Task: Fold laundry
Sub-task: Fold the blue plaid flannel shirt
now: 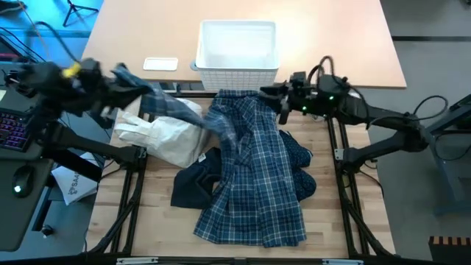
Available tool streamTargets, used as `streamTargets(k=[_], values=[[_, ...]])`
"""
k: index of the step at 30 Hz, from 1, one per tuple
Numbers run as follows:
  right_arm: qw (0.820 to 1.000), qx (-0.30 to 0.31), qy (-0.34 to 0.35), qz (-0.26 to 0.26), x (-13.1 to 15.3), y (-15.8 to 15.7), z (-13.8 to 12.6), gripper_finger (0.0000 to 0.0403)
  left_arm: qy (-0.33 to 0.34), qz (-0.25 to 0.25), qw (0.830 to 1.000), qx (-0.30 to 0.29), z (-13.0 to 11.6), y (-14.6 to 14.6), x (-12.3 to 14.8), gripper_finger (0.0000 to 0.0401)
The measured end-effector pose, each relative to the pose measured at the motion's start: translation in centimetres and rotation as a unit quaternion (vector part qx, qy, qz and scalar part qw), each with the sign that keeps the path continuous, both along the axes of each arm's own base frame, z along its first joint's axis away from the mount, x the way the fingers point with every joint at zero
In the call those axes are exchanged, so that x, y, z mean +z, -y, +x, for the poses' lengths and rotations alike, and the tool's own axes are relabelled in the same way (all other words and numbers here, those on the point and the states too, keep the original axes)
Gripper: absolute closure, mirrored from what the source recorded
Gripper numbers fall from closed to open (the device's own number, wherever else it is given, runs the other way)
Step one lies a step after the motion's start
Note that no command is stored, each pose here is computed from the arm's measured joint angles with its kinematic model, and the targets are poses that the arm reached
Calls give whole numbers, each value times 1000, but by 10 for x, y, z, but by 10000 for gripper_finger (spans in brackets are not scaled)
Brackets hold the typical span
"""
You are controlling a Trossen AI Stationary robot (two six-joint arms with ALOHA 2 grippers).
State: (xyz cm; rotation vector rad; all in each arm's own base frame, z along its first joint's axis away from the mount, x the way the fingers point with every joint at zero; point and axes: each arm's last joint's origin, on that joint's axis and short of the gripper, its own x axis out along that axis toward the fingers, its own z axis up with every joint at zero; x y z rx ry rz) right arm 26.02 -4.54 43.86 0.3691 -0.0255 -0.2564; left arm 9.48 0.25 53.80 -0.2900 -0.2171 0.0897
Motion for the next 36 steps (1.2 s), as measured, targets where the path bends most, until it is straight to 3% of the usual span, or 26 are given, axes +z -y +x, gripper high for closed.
streamTargets(k=[10,14,18,23,27,30,33,36], values=[[995,32,-73,61,-35,-23,38,194,28,72,996,39,-50,-2,3,401],[979,-30,-146,139,-65,-21,52,204,29,86,993,80,-56,-4,4,401],[953,-104,-237,159,-110,-13,75,217,15,96,992,78,-47,-4,2,401],[923,-165,-294,186,-176,7,115,244,-1,109,990,89,-34,-4,2,401],[913,-131,-301,241,-232,21,147,275,-7,126,987,97,-10,-4,4,401],[916,-62,-258,300,-262,31,170,295,5,150,983,106,8,-4,8,401],[925,32,-173,336,-271,41,188,308,42,179,976,118,23,-3,16,401],[933,71,-96,340,-257,48,193,317,93,203,967,120,28,-3,29,401]])
